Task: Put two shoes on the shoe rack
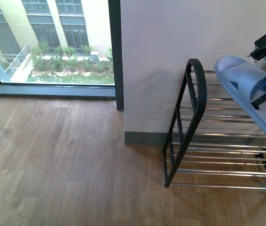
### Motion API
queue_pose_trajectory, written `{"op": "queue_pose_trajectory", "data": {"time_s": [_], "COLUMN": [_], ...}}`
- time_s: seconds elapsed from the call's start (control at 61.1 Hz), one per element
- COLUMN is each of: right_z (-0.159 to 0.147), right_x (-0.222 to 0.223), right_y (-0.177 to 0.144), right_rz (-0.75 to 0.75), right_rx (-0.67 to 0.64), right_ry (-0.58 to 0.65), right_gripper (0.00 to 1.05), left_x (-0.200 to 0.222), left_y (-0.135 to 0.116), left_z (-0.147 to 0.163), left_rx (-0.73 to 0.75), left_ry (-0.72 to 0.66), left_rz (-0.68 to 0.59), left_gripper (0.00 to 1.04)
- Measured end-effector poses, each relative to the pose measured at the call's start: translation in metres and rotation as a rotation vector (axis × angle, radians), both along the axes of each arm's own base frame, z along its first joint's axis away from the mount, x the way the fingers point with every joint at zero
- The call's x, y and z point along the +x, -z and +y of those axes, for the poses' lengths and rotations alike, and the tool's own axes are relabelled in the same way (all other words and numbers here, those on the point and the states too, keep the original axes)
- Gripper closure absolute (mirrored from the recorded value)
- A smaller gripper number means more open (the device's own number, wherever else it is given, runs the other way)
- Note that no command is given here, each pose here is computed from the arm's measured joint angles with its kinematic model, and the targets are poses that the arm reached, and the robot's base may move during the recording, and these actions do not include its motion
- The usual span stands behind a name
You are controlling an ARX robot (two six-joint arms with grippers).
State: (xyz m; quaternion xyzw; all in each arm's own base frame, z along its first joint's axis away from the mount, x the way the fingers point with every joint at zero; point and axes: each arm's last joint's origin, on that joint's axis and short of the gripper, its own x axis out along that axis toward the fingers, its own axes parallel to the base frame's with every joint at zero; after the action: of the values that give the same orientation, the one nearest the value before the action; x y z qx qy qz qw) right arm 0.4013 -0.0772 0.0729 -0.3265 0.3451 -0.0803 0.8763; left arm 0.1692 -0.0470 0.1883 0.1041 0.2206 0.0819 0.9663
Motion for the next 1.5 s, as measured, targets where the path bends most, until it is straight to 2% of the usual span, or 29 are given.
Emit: {"op": "queue_pose_trajectory", "data": {"time_s": [0.147, 0.605, 1.129, 1.505], "right_z": [-0.012, -0.051, -0.065, -0.069], "right_x": [0.014, 0.042, 0.059, 0.064], "right_y": [0.003, 0.009, 0.011, 0.013], "right_rz": [-0.014, -0.007, -0.011, 0.006], "right_rx": [-0.017, 0.048, 0.066, 0.068], "right_ry": [0.048, 0.192, 0.232, 0.217], "right_gripper": [1.03, 1.03, 1.03, 1.03], "left_x": [0.000, 0.000, 0.000, 0.000], "left_y": [0.000, 0.000, 0.000, 0.000], "left_z": [0.000, 0.000, 0.000, 0.000], "left_rx": [0.000, 0.000, 0.000, 0.000], "left_ry": [0.000, 0.000, 0.000, 0.000], "left_rz": [0.000, 0.000, 0.000, 0.000], "left_gripper": [1.03, 1.03, 1.03, 1.03]}}
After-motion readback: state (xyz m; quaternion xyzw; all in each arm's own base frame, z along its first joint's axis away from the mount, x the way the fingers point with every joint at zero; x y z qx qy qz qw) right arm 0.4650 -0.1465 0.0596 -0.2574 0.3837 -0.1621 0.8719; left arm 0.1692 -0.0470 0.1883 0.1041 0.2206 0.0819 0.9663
